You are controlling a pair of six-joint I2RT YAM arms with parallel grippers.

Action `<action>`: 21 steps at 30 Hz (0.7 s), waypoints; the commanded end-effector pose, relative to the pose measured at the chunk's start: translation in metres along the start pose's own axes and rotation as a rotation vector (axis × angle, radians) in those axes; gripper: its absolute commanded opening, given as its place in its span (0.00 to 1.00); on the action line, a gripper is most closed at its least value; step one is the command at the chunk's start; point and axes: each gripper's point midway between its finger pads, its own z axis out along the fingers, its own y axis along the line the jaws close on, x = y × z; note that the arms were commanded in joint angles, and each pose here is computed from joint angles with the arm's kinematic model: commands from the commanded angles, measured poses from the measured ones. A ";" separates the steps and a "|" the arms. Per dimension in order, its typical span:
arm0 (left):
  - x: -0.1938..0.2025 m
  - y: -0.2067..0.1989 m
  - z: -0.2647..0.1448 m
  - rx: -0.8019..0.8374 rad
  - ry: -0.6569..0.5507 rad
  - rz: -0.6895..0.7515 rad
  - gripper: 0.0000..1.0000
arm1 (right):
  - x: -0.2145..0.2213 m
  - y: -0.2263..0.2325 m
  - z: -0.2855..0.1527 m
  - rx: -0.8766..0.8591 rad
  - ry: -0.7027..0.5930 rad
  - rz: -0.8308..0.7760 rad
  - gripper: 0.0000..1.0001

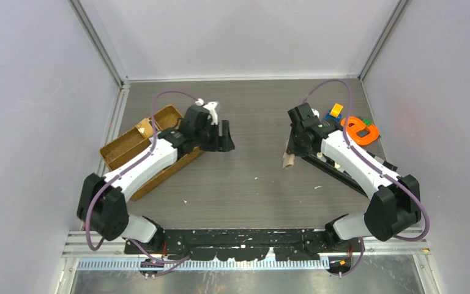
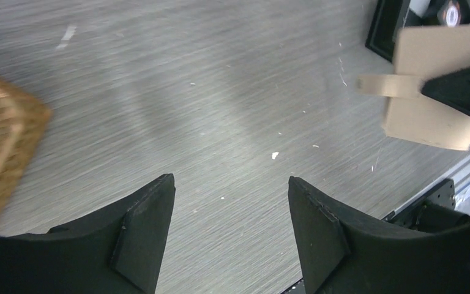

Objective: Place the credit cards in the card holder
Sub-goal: Close the card holder at the center of the board.

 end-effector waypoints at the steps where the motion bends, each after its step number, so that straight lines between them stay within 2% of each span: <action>1: 0.010 0.027 -0.023 -0.017 0.007 -0.041 0.70 | 0.008 -0.045 -0.029 0.345 0.018 -0.112 0.14; 5: 0.018 0.034 -0.034 0.000 0.007 -0.054 0.70 | 0.026 -0.034 -0.023 0.455 0.036 -0.173 0.15; 9: 0.026 0.041 -0.042 -0.009 0.006 -0.055 0.70 | 0.044 -0.019 0.002 0.543 0.058 -0.236 0.17; 13: 0.031 0.050 -0.050 -0.029 -0.006 -0.067 0.70 | 0.061 0.014 0.028 0.506 0.084 -0.262 0.21; 19: 0.039 0.064 -0.062 -0.095 -0.040 -0.089 0.71 | 0.082 0.082 0.055 0.304 0.133 -0.250 0.51; 21: 0.042 0.068 -0.067 -0.114 -0.057 -0.105 0.71 | 0.080 0.096 0.052 0.250 0.131 -0.239 0.57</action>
